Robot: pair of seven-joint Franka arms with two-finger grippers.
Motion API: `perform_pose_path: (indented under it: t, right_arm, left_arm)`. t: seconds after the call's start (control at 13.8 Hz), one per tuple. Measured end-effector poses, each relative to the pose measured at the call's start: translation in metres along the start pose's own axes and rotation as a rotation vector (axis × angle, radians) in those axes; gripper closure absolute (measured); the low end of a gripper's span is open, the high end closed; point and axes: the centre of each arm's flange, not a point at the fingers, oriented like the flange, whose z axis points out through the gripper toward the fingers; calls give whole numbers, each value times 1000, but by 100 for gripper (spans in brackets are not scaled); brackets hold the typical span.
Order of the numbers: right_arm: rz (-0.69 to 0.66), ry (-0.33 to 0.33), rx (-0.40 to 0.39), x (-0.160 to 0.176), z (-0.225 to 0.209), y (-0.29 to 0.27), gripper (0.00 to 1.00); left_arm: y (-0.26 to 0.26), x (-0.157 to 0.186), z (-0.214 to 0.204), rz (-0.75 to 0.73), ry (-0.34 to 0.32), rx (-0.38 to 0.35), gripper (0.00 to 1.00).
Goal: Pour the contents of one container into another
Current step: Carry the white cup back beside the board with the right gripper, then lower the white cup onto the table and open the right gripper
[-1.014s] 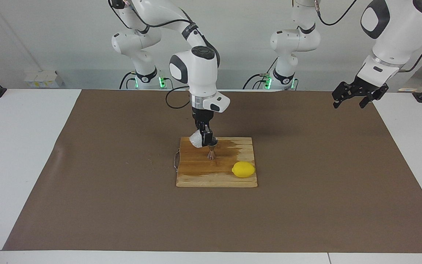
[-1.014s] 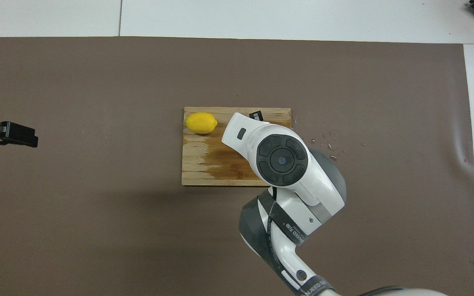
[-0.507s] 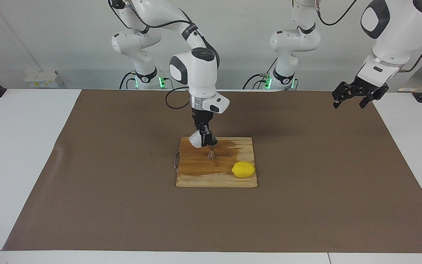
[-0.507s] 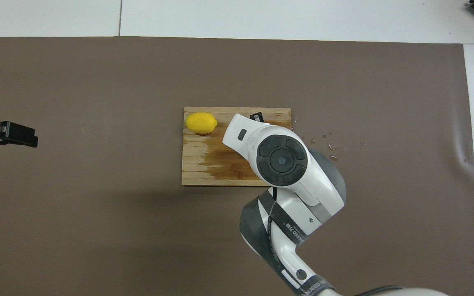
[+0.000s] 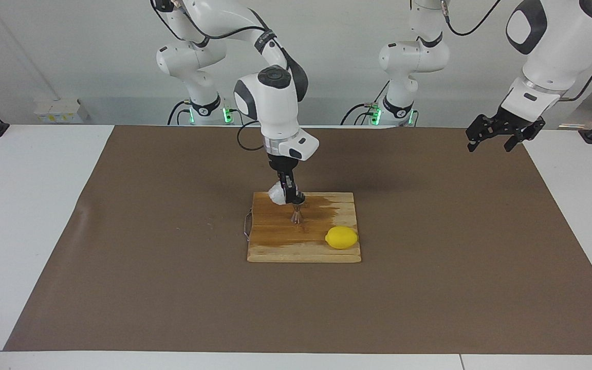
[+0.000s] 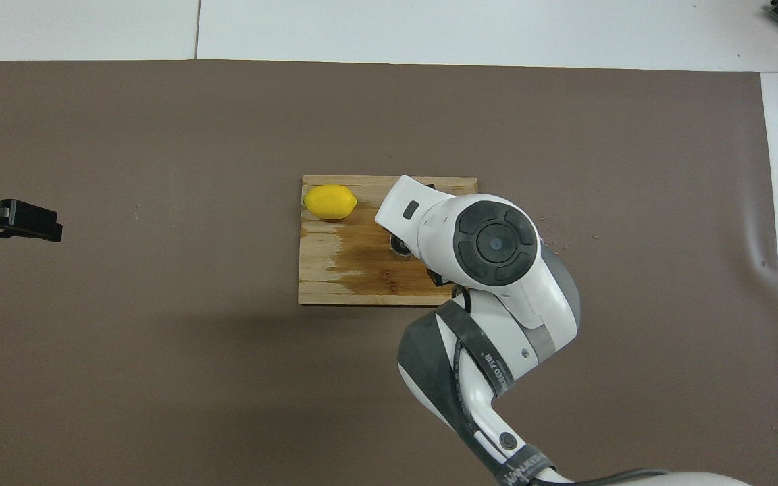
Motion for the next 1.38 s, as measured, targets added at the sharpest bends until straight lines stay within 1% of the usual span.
perform_pose_path:
  t: [0.14,0.29,0.51,0.65,0.8,0.94,1.09,1.16,1.23,1.38]
  right_arm:
    - [26,64,2,-21,-10,7,53]
    - [63,150,12,-54,-20,15,53]
    - [143,321,29,-127,-22,23,53]
    - [219,431,25,-179,-9,17,53]
    - [271,514,19,-223,15,1,53]
    - [299,567,16,-256,42,-19,53]
    - [319,581,34,-287,73,-40,53]
    - [325,600,50,-302,91,-51,53]
    - [324,636,54,-315,111,-62,53]
    - [299,676,34,-334,143,-75,53]
  left_arm:
    - [0,0,0,0,0,0,0]
    - [0,0,0,0,0,0,0]
    - [0,0,0,0,0,0,0]
    - [0,0,0,0,0,0,0]
    - [0,0,0,0,0,0,0]
    - [0,0,0,0,0,0,0]
    - [0,0,0,0,0,0,0]
    - [0,0,0,0,0,0,0]
    - [0,0,0,0,0,0,0]
    - [0,0,0,0,0,0,0]
